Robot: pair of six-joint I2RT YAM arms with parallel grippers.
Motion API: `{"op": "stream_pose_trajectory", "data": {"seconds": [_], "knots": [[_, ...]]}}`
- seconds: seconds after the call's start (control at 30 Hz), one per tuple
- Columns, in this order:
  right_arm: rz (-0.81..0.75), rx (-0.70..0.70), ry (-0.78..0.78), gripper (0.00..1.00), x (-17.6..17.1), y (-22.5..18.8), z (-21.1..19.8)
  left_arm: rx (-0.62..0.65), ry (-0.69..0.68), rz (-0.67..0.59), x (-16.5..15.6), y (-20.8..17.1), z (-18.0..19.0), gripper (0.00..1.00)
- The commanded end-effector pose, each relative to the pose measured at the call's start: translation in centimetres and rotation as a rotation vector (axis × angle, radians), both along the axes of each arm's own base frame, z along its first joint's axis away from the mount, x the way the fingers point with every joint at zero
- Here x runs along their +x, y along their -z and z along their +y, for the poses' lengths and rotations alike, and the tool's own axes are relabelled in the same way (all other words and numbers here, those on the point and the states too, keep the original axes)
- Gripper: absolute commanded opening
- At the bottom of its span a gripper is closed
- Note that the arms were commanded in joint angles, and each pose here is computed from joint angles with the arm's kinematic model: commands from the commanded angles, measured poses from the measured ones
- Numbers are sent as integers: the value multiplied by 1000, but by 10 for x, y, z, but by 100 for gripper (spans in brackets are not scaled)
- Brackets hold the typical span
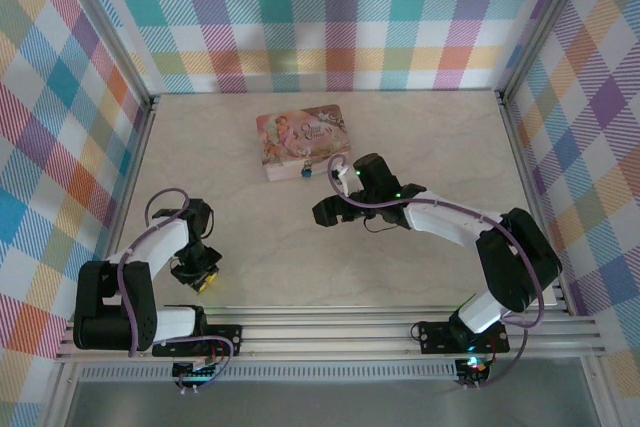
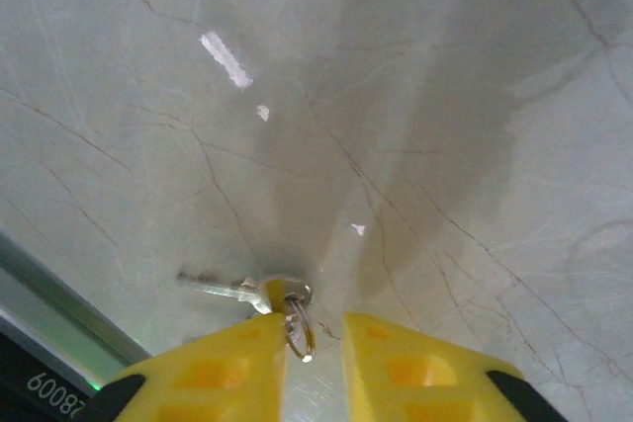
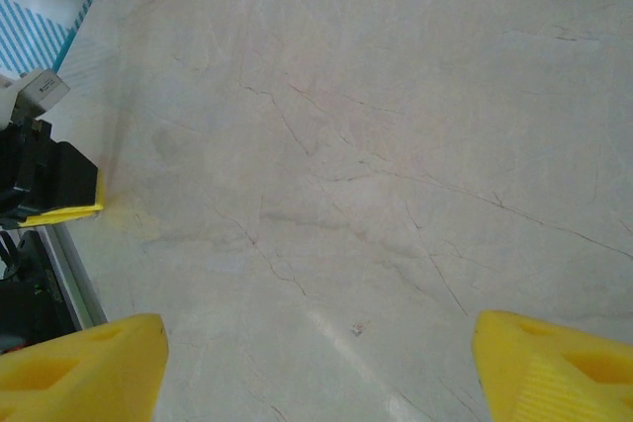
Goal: Unlock the padlock with the key
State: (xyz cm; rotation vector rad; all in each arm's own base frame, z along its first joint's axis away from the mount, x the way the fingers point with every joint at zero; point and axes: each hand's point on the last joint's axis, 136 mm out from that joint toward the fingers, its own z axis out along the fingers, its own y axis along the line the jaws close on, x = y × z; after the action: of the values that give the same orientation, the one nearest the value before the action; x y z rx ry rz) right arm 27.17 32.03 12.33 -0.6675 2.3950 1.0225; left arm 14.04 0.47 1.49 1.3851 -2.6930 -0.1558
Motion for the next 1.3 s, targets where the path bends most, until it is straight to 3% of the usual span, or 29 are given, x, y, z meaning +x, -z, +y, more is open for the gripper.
{"op": "stream_pose_trajectory", "data": {"seconds": [0.0, 0.07, 0.2, 0.47, 0.73, 0.97, 1.07, 1.27], "knots": [[-30, 8, -5, 81, -4, -12, -2, -20, -4, 31, -7, -1, -3, 8], [-33, 7, -3, 81, -5, -12, -4, -40, 0, 22, -5, -1, -6, 0], [-43, -1, 15, 81, -4, -13, -8, -83, 12, -25, 8, -12, -14, 0], [-83, 45, 85, 78, 6, -27, -16, -126, 127, -228, 67, -80, -38, 0], [-267, 121, 44, 78, -6, -57, -25, -270, 431, -400, 133, -152, -126, 0], [-490, 95, -6, 66, -15, -63, -25, -339, 565, -363, 143, -176, -183, 0], [-610, 13, -38, 68, -14, -54, -15, -366, 578, -314, 136, -183, -197, 0], [-701, 2, -153, 74, -10, -36, 30, -423, 583, -287, 119, -203, -205, 0]]}}
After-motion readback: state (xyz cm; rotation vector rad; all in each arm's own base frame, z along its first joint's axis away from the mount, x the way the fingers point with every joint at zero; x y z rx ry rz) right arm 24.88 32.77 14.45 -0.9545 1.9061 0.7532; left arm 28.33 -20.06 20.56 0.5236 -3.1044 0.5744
